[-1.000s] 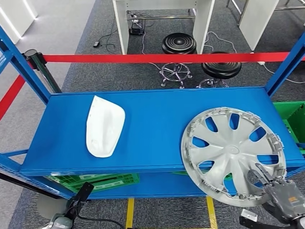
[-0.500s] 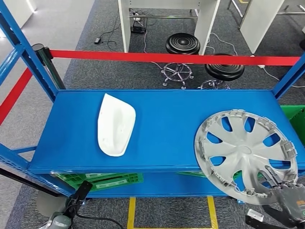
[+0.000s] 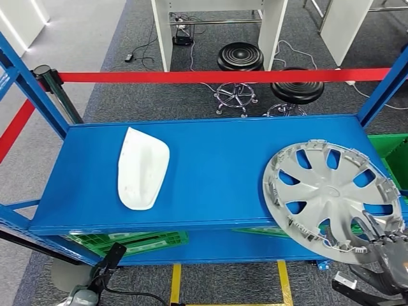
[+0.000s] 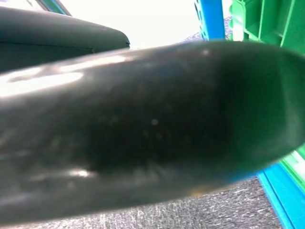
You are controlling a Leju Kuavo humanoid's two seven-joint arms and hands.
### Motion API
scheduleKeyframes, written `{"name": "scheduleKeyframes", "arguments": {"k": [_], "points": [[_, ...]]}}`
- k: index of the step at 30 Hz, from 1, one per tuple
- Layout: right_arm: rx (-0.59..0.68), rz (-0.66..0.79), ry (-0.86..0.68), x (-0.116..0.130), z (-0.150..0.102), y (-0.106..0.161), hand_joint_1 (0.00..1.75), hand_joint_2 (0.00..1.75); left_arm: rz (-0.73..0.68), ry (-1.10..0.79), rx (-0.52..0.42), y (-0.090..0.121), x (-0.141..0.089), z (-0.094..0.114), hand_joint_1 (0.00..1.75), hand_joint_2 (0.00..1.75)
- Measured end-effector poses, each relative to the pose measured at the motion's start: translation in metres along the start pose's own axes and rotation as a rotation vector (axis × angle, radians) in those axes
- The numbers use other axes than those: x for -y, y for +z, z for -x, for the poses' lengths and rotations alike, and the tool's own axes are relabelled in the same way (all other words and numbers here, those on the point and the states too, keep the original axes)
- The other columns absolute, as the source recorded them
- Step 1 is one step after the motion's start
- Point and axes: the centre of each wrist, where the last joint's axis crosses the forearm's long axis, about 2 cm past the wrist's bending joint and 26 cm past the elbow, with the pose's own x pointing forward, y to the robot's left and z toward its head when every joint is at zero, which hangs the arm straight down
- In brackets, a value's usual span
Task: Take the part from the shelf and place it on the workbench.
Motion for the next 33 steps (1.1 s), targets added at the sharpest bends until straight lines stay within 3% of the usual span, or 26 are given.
{"name": "scheduleKeyframes", "arguments": {"k": [15, 33], "points": [[-0.020, 0.170, 0.198, 0.007, 0.013, 0.003, 0.00, 0.00, -0.001, 0.008, 0.003, -0.001, 0.003, -0.002, 0.00, 0.00], [-0.059, 0.175, 0.188, 0.007, 0.016, 0.006, 0.00, 0.00, -0.004, 0.012, 0.004, -0.001, 0.003, -0.003, 0.00, 0.00]]}}
